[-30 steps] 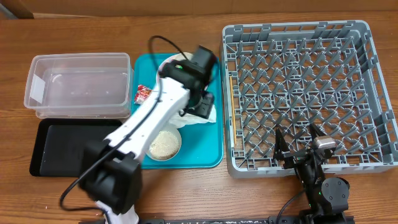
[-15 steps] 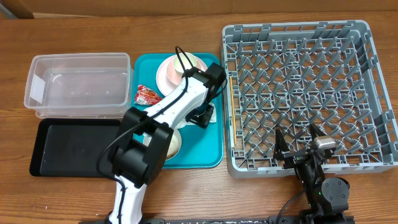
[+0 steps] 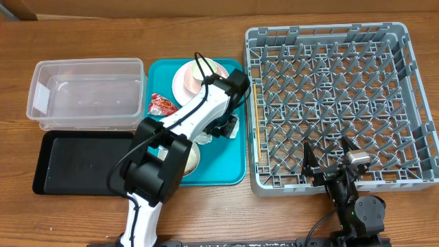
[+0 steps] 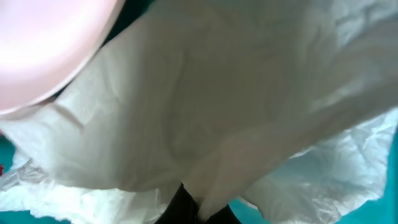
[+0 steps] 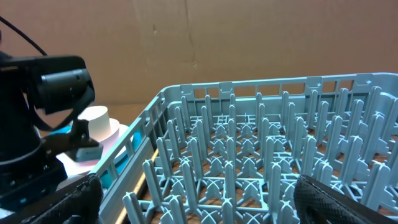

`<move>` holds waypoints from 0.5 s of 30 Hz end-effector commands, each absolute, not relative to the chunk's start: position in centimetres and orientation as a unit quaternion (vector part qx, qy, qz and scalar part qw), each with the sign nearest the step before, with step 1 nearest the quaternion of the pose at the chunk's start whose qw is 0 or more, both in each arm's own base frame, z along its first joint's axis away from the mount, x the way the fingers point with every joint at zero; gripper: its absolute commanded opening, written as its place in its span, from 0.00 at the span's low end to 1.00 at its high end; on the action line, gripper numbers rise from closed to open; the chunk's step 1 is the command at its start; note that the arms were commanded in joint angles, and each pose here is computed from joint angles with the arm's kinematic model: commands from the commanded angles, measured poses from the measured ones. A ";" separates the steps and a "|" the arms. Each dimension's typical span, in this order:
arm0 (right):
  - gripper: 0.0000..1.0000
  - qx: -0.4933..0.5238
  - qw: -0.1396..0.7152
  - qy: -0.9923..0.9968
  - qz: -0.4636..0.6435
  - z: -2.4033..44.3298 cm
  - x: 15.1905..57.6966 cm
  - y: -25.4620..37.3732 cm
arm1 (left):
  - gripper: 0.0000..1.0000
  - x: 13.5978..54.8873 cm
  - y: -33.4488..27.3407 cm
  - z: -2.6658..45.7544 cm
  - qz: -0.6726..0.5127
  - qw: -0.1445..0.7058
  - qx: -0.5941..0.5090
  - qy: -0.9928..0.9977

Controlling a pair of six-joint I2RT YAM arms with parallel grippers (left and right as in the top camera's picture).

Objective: Sort waste into correct bins and load items into the dishwasher
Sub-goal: 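Reach the left gripper to the white tissue and grasp it, then carry the tissue left and drop it into the clear bin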

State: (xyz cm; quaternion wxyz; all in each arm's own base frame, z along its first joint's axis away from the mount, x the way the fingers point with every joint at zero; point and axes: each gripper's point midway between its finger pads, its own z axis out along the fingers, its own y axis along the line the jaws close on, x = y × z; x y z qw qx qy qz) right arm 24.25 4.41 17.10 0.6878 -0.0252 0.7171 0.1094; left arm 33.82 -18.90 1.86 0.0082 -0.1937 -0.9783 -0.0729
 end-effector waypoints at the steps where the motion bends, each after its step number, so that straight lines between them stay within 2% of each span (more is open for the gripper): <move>1: 1.00 -0.026 0.689 0.716 0.108 16.9 24.3 4.3 | 0.04 36.0 -20.6 8.9 -0.026 -0.077 -0.186 -0.979; 8: 1.00 -0.026 0.689 0.716 0.108 16.9 24.3 4.3 | 0.04 38.1 -16.9 18.8 0.001 -0.183 -0.130 -0.975; 11: 1.00 -0.026 0.689 0.716 0.108 16.9 24.3 4.3 | 0.04 38.9 -11.7 21.4 -0.013 -0.209 -0.065 -0.976; 15: 1.00 -0.026 0.689 0.716 0.108 16.9 24.3 4.3 | 0.04 39.5 -4.3 22.0 -0.054 -0.207 0.026 -0.976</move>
